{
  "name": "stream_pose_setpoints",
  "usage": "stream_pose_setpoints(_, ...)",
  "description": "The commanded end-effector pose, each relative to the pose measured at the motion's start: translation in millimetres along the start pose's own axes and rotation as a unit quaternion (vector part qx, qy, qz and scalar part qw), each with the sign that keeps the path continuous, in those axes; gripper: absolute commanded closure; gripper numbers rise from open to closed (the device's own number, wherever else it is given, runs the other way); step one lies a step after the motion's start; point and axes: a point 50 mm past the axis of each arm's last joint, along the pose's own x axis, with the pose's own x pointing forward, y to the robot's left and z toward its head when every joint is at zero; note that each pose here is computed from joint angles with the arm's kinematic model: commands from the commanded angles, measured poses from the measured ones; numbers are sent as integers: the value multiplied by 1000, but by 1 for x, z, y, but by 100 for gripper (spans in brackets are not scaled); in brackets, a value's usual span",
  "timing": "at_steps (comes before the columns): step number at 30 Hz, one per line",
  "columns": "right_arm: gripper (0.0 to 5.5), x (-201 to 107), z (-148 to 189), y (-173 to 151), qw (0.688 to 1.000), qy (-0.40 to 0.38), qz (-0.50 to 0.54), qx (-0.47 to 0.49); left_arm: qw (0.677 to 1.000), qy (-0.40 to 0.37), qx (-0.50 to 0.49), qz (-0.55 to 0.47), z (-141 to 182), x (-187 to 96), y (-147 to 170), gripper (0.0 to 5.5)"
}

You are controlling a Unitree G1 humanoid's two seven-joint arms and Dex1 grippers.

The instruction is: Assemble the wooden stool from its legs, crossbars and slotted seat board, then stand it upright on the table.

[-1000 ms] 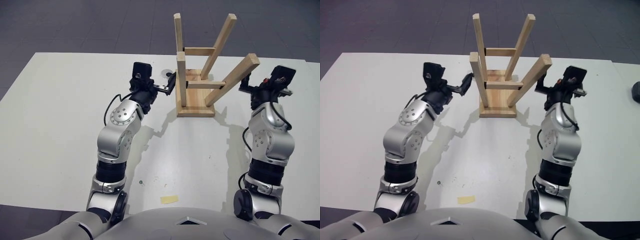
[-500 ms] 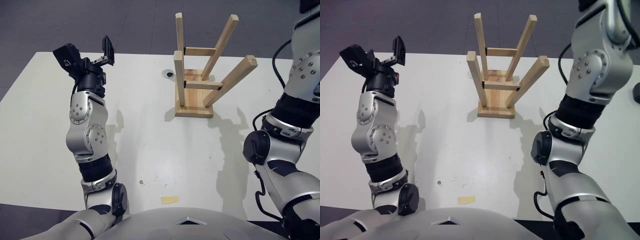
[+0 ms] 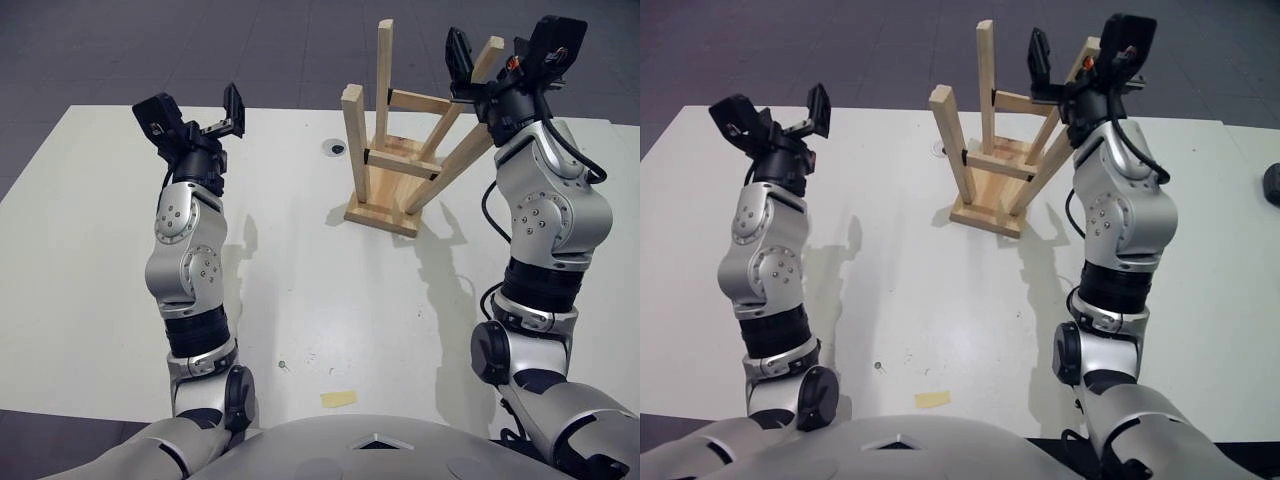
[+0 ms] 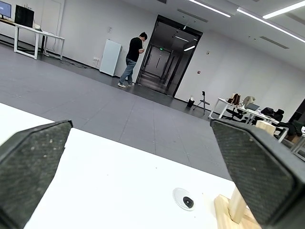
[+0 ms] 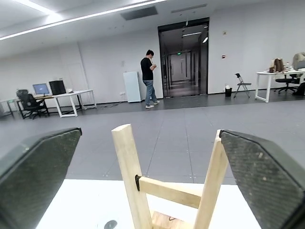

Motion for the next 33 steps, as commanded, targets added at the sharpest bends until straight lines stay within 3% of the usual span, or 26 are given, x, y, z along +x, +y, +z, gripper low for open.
stream_pose_setpoints(1,12,4,38,-8,994,-83,7,64,1000,1,2,-1,-1,2,0,10)
stream_pose_setpoints(6,12,4,60,26,986,-114,102,66,1000,-16,3,11,6,3,4,10)
stream_pose_setpoints(11,12,6,24,-35,992,-36,-115,47,998,4,34,60,2,6,28,10)
stream_pose_setpoints(14,12,-8,21,-35,986,-62,-154,-23,993,33,37,105,-6,6,42,10)
stream_pose_setpoints(19,12,-28,51,18,988,-143,54,20,993,46,54,94,-14,4,34,10)
stream_pose_setpoints(21,12,-29,59,24,985,-148,89,30,993,47,53,92,-15,4,32,10)
stream_pose_setpoints(25,12,-18,31,-17,993,-69,-65,67,992,42,52,106,-13,5,39,10)
stream_pose_setpoints(28,12,-25,-6,-44,981,12,-193,16,989,54,71,120,-12,8,55,10)
stream_pose_setpoints(31,12,-39,-27,-37,976,42,-197,-80,986,105,110,73,-23,16,48,10)
stream_pose_setpoints(33,12,-43,-27,-30,981,35,-170,-88,986,117,114,30,-29,17,32,10)
